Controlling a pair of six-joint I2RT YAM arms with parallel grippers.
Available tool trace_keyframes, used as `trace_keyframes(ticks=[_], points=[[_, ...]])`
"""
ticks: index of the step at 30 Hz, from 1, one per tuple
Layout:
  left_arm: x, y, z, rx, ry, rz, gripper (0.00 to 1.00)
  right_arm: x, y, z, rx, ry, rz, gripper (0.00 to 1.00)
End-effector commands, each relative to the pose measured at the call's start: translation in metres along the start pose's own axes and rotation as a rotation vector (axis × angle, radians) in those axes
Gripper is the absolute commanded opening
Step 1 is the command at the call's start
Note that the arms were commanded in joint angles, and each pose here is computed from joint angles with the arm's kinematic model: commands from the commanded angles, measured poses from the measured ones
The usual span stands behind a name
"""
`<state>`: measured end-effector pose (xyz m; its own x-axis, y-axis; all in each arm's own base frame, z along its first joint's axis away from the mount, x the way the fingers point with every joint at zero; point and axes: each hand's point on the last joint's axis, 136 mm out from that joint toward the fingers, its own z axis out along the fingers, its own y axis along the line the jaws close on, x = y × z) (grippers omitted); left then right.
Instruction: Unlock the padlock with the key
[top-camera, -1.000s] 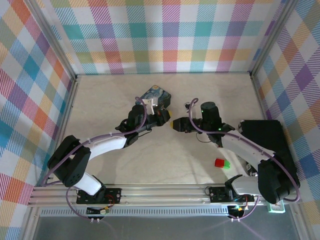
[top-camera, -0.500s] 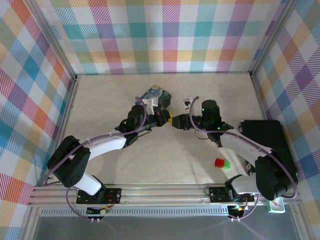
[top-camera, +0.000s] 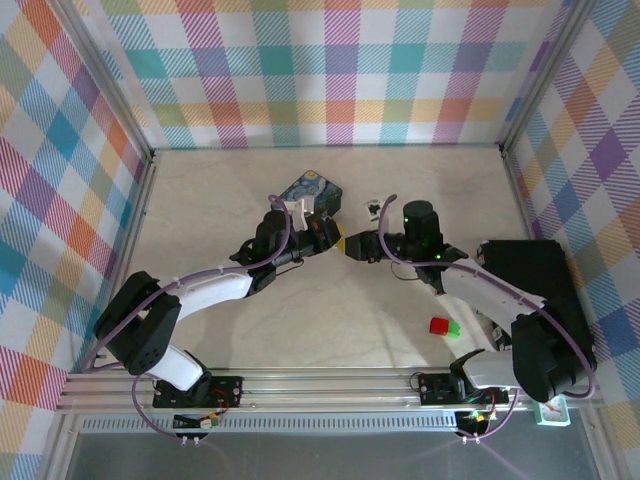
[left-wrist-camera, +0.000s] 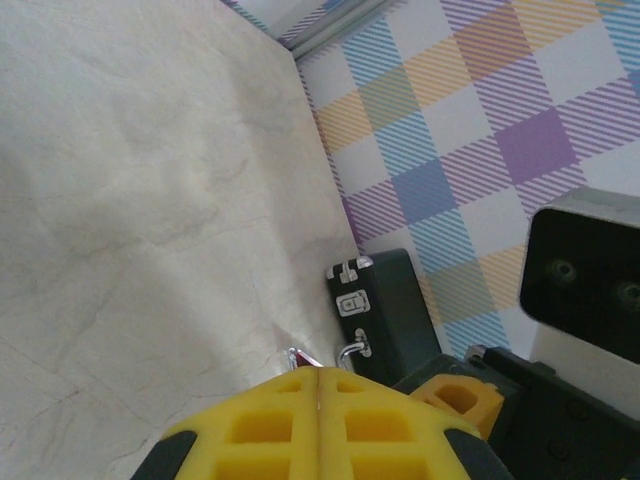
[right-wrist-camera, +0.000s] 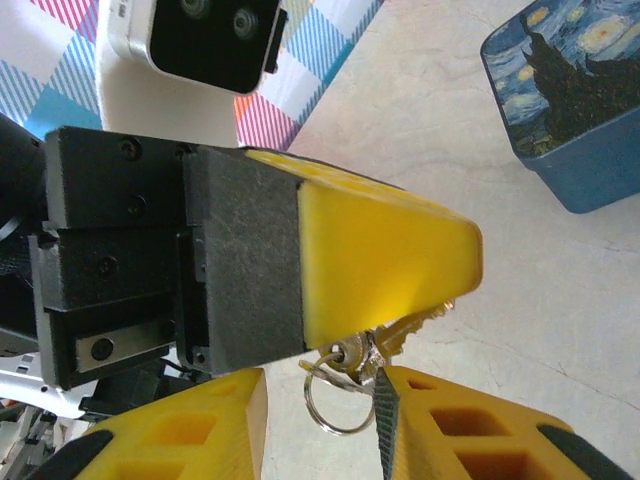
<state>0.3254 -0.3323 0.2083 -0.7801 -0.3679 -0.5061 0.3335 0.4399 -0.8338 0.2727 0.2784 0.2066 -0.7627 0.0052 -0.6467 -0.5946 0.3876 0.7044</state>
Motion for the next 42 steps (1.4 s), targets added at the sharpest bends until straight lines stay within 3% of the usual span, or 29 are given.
trace_keyframes(ticks=[1, 5, 12, 24, 25, 28, 30, 34, 42], points=[[-0.008, -0.027, 0.001, 0.088, -0.030, -0.007, 0.00, 0.005, -0.001, -0.005, 0.022, 0.011, -0.012, 0.37], [-0.009, -0.032, 0.008, 0.152, -0.034, -0.043, 0.00, 0.007, -0.003, -0.003, 0.016, 0.002, -0.002, 0.45], [0.001, -0.031, 0.011, 0.166, -0.003, -0.073, 0.00, -0.011, 0.003, 0.000, -0.004, -0.034, -0.039, 0.44], [0.008, -0.042, 0.007, 0.184, 0.010, -0.079, 0.00, -0.016, -0.004, 0.011, -0.011, -0.033, -0.016, 0.03], [0.008, -0.042, 0.005, 0.182, 0.007, -0.081, 0.10, -0.015, -0.005, 0.009, -0.001, -0.032, -0.021, 0.00], [0.003, -0.040, 0.000, 0.147, -0.017, -0.067, 0.52, -0.010, -0.006, 0.006, 0.028, -0.002, -0.041, 0.00], [-0.004, -0.039, -0.006, 0.114, -0.039, -0.043, 0.73, -0.004, -0.008, 0.003, 0.051, 0.026, -0.057, 0.00], [-0.017, -0.038, -0.021, 0.055, -0.088, 0.010, 0.80, 0.006, -0.010, -0.004, 0.085, 0.061, -0.106, 0.00], [-0.011, -0.020, -0.020, 0.024, -0.071, -0.018, 0.73, 0.009, -0.005, -0.011, 0.088, 0.063, -0.248, 0.00]])
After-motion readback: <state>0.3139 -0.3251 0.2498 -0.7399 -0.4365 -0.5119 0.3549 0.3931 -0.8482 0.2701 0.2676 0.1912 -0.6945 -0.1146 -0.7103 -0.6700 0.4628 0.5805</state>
